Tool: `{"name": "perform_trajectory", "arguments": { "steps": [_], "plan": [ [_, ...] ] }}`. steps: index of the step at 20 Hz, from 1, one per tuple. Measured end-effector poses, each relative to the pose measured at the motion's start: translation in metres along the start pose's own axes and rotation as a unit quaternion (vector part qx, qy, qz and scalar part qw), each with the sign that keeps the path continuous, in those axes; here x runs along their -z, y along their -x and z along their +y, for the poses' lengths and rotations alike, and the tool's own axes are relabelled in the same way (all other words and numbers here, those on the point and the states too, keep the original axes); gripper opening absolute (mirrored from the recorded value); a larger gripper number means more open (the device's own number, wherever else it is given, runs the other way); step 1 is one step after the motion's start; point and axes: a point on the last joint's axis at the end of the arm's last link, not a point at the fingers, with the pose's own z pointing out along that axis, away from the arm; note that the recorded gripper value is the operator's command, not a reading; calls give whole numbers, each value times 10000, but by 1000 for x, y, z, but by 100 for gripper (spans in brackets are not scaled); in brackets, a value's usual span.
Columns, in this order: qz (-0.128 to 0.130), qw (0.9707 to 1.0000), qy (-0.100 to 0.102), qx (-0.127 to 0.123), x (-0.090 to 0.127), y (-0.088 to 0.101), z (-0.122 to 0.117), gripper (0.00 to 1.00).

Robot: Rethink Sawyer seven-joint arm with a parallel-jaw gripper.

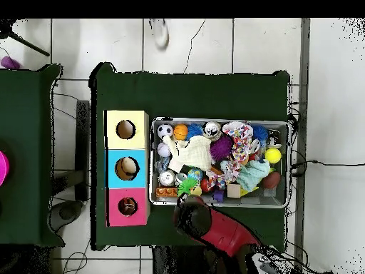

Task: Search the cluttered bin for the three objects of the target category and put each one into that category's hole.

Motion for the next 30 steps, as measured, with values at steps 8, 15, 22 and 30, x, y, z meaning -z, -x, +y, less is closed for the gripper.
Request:
{"name": "perform_trajectory", "arguments": {
  "steps": [8, 15, 22, 30],
  "plan": [
    [-209, 9905, 139, 1355, -6, 4, -5, 100],
    [-333, 9829, 277, 1787, -10, 9, -5, 100],
    [-435, 9800, 386, 1905, -9, 17, 7, 100],
    [-520, 9770, 343, 2042, -8, 21, 17, 100]
  ]
}}
